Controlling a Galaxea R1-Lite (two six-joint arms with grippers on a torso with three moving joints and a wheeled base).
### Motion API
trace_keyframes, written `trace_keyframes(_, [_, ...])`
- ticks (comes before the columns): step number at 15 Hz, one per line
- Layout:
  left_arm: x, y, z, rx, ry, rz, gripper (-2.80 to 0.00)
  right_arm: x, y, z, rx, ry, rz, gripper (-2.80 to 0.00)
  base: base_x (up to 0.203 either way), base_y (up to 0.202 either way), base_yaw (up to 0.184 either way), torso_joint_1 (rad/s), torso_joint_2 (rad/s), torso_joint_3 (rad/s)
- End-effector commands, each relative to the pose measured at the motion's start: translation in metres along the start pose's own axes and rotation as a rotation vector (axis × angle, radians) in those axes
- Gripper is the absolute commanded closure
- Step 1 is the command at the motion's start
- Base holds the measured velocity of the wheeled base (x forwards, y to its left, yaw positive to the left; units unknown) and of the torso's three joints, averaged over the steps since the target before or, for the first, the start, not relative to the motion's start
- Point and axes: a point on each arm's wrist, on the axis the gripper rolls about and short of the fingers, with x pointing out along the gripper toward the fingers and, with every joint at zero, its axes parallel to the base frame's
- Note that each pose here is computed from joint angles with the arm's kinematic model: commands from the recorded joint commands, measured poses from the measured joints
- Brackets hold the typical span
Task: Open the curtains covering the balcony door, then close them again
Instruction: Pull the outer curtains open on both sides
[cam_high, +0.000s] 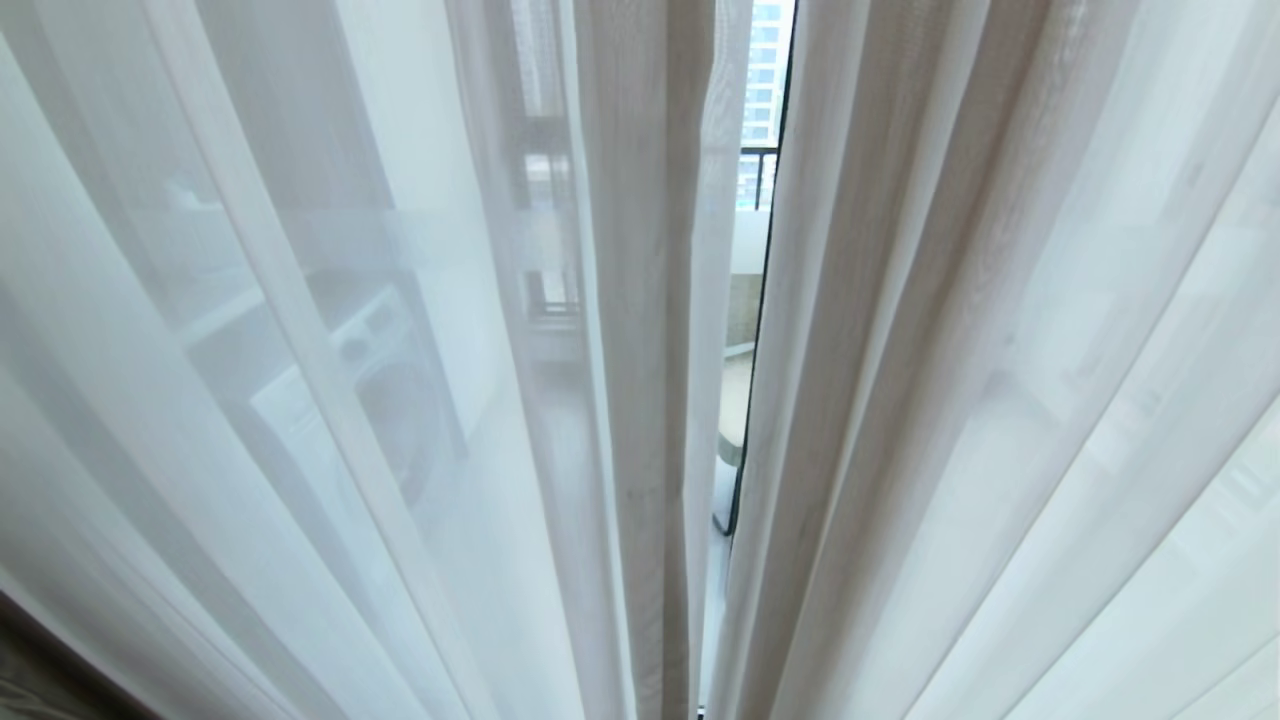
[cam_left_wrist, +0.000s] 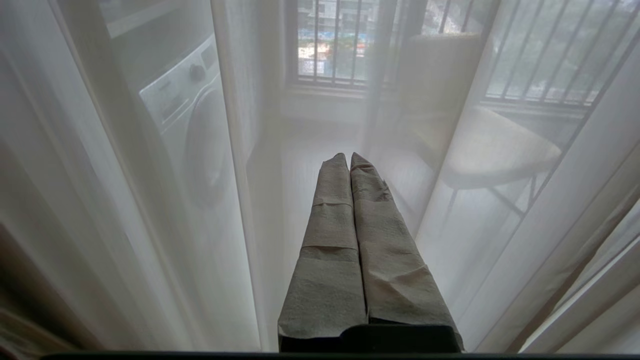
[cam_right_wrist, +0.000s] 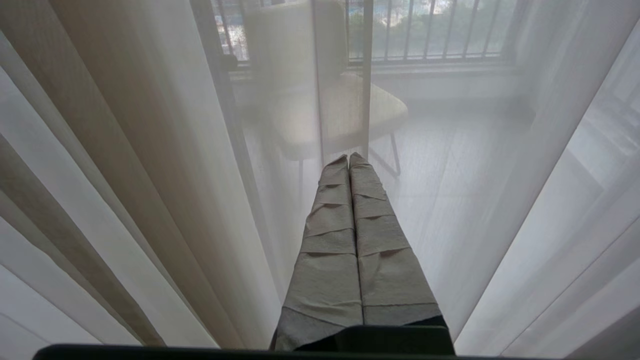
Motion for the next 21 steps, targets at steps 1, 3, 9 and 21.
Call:
trace_keyframes(1, [-0.0008, 0.0, -0.0003, -0.001, -0.011, 0.001, 0.0, 0.0, 0.0, 0.0, 0.0, -0.001, 0.0, 0.0, 0.0, 0.0, 0.0, 0.0, 0.0, 0.0])
trace_keyframes(3, [-0.001, 0.0, -0.0003, -0.002, -0.012, 0.001, 0.0, 0.0, 0.0, 0.0, 0.0, -0.001, 0.0, 0.0, 0.0, 0.0, 0.0, 0.0, 0.0, 0.0])
trace_keyframes(9, [-0.0008, 0.0, -0.0003, -0.003, -0.011, 0.001, 0.0, 0.0, 0.0, 0.0, 0.0, -0.001, 0.0, 0.0, 0.0, 0.0, 0.0, 0.0, 0.0, 0.0])
trace_keyframes(21, [-0.0008, 0.0, -0.0003, -0.002, -0.011, 0.001, 0.0, 0.0, 0.0, 0.0, 0.0, -0.001, 0.0, 0.0, 0.0, 0.0, 0.0, 0.0, 0.0, 0.0])
